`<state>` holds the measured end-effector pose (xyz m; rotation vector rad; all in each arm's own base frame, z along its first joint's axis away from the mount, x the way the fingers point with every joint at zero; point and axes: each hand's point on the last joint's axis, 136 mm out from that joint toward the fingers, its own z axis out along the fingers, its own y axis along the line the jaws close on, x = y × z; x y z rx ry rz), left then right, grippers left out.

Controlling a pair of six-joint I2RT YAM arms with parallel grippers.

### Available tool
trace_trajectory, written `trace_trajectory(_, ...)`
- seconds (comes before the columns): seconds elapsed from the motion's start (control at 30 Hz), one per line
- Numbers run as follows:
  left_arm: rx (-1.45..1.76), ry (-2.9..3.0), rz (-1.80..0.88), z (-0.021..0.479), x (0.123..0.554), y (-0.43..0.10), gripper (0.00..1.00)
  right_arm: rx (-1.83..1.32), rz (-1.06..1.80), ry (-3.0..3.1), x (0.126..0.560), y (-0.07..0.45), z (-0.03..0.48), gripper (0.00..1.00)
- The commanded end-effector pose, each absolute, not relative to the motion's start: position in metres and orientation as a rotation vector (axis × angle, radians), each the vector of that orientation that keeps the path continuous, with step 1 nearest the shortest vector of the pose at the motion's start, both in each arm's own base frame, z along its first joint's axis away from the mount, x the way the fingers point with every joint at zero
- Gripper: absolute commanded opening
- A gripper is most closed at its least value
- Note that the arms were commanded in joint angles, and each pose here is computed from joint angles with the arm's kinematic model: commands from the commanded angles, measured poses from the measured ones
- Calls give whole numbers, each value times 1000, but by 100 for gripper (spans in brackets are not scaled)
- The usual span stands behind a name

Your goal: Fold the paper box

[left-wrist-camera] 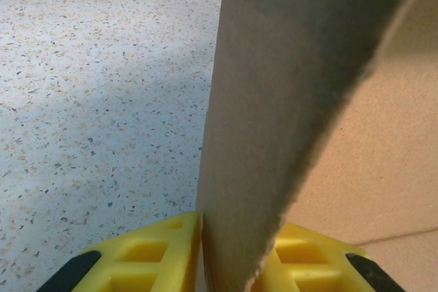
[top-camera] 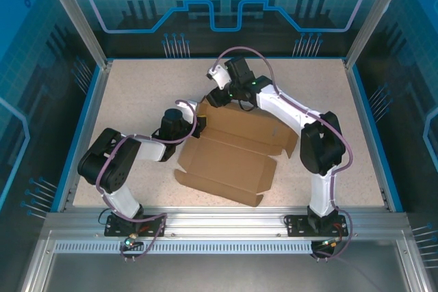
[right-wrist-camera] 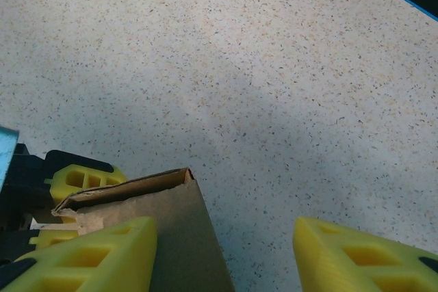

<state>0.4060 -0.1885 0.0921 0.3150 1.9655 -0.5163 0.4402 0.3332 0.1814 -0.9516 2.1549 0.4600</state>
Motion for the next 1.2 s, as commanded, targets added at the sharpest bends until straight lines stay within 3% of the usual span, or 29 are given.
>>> trace_trajectory(0.0, 329, 1920, -532, 106, 406, -193, 25, -1019, 396, 2240, 427, 330, 146, 55)
trace_trajectory(0.23, 313, 1918, -522, 106, 406, -191, 18, -1015, 370, 2219, 430, 328, 157, 56)
trace_trajectory(0.5, 219, 1914, -458, 111, 409, -175, 12, -931, 412, 2117, 433, 319, 223, 60)
trace_trajectory(0.77, 73, 1931, -372, 120, 408, -151, 11, -808, 328, 2071, 403, 275, 273, 64)
trace_trajectory(1.17, -21, 1944, -218, 127, 404, -122, 12, -589, 73, 2260, 358, 184, 247, 69)
